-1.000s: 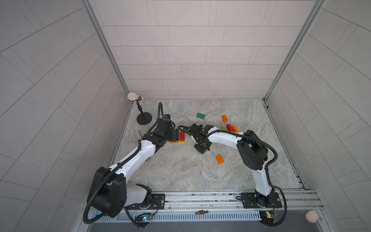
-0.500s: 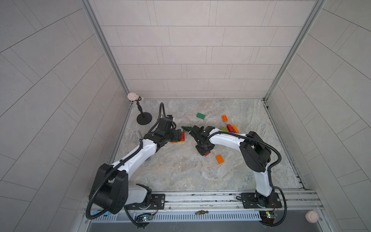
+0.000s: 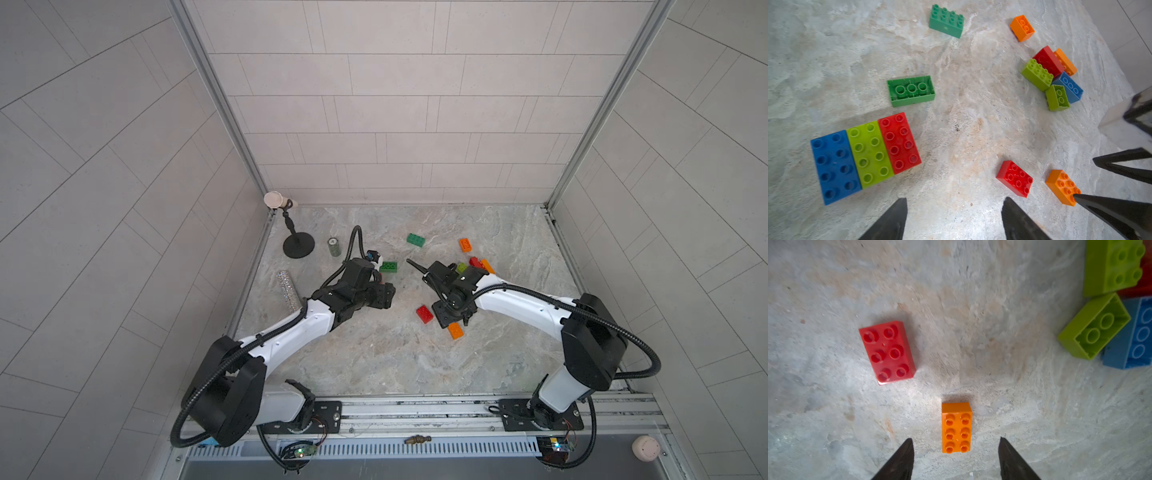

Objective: Assemble a rectangle with lego
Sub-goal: Move the lego brick at the center of the board.

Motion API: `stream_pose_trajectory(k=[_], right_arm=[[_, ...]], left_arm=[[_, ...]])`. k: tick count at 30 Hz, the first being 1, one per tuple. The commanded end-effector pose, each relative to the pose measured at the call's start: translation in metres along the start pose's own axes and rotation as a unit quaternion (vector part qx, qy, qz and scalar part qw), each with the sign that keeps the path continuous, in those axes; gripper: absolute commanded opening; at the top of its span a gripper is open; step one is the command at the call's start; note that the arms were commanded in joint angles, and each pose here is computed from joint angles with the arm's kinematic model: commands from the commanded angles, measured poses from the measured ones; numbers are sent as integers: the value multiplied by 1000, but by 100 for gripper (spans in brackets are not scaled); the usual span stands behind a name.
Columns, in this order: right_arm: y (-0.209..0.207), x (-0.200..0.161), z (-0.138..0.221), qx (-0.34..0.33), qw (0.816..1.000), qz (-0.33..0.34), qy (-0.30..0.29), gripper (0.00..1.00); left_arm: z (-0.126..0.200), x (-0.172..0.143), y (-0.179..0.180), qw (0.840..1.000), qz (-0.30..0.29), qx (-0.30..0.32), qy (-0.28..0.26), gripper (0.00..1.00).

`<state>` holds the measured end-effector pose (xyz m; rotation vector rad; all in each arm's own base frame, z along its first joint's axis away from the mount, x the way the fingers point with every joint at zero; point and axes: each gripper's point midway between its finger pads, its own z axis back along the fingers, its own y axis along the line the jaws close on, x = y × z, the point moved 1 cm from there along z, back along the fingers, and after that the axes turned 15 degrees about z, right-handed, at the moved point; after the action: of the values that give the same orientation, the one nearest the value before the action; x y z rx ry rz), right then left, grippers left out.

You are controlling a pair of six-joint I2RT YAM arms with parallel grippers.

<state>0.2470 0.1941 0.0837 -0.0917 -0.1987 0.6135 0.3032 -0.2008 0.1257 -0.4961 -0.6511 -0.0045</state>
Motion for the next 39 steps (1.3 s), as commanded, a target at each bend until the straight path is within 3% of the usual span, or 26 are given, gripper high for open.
stream_pose_trajectory(k=[1,5,14,21,29,39], right_arm=[[-1,-17,-15,-5,999,-15,27,66],[0,-21,-30,3,999,-21,37,64],[7,-26,-50,22,998,-22,49,47],[20,-19,-38,30,999,-1,39,32],[47,-2,-39,40,998,35,38,30],[41,6,-54,48,995,60,60,27]], left_arm=[[-6,9,-8,1000,-7,-11,-22,76],[-11,5,-8,1000,-7,-11,-10,76],[-15,2,-5,1000,-12,-5,-4,76],[-14,3,-3,1000,-19,3,-3,76],[-11,2,1,1000,-25,11,-7,76],[-10,0,2,999,-31,13,-7,76]])
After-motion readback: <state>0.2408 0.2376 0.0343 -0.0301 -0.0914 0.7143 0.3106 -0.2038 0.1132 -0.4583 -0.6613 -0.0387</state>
